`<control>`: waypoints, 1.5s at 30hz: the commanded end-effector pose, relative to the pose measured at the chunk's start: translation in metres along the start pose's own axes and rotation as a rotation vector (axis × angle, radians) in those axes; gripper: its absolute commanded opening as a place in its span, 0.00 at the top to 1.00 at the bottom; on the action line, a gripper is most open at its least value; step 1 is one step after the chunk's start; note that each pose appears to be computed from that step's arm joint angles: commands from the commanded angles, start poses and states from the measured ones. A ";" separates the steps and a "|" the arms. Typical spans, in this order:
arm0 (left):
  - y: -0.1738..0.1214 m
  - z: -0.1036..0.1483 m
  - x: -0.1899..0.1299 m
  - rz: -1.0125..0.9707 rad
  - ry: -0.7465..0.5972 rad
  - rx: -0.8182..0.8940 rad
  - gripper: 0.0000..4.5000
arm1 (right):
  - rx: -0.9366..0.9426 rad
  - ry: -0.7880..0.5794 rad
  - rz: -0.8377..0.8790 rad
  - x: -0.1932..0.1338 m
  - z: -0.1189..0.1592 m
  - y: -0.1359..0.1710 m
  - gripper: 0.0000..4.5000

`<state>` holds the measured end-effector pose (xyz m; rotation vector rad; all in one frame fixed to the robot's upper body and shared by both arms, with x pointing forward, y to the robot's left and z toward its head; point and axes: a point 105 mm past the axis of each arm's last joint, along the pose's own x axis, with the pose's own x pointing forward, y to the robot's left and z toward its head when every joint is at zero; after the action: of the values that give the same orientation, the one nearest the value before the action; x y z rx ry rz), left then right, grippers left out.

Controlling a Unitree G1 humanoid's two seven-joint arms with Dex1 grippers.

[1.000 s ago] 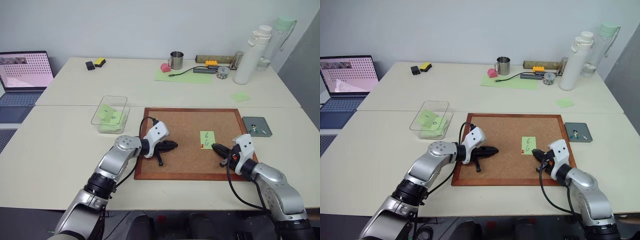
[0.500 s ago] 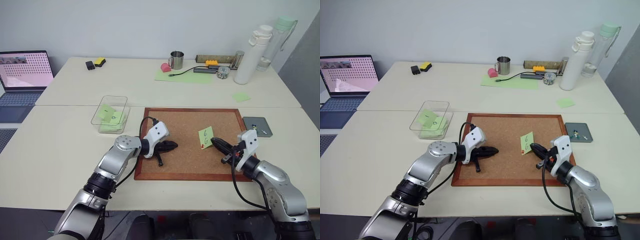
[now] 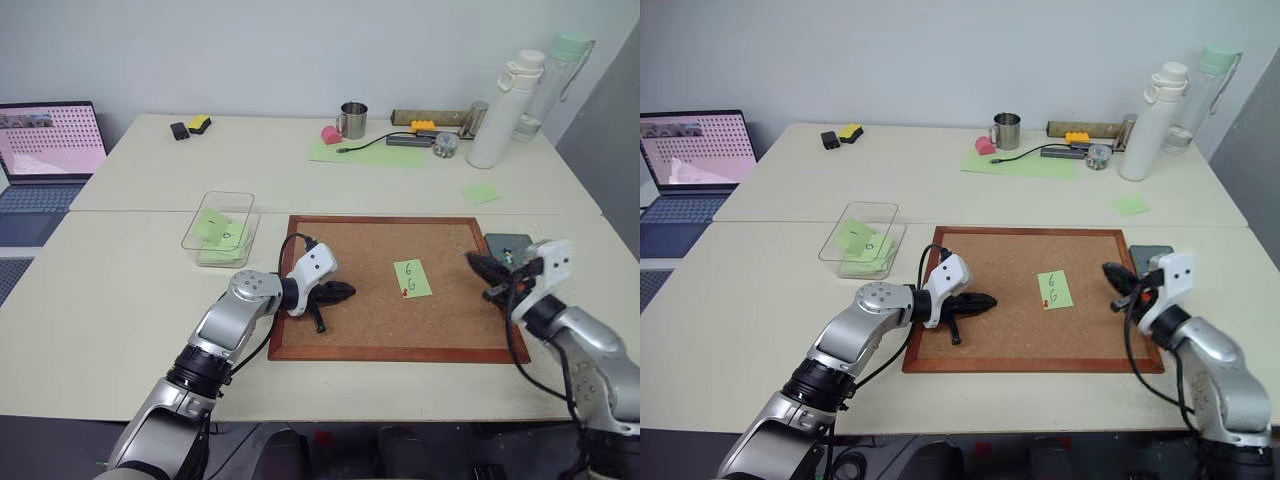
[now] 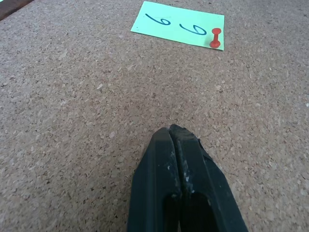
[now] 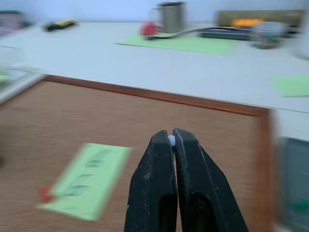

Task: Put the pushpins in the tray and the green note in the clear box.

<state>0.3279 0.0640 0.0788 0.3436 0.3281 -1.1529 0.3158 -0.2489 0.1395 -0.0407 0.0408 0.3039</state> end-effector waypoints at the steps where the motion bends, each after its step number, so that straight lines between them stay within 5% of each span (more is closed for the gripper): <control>1: -0.004 -0.030 -0.001 -0.008 0.112 -0.056 1.00 | -0.062 0.003 -0.150 0.001 0.010 -0.042 0.99; 10: -0.003 -0.030 -0.003 -0.006 0.113 -0.055 1.00 | 0.025 0.076 -0.224 0.016 -0.004 -0.075 0.99; 24: -0.004 -0.031 -0.005 0.006 0.111 -0.062 1.00 | 0.057 0.049 -0.212 0.025 0.000 -0.081 0.40; 28: -0.004 -0.031 -0.005 0.005 0.112 -0.060 1.00 | 0.002 0.005 -0.075 0.026 0.010 -0.055 0.35; 36: -0.005 -0.031 -0.004 0.002 0.109 -0.060 1.00 | 0.016 -0.018 0.312 0.012 0.007 0.058 0.35; 45: -0.003 -0.029 -0.003 -0.002 0.108 -0.056 1.00 | 0.014 0.094 0.370 0.016 -0.029 0.121 0.35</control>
<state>0.3263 0.0674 0.0788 0.3539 0.3328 -1.1480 0.2926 -0.1330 0.0972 0.0107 0.1780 0.6843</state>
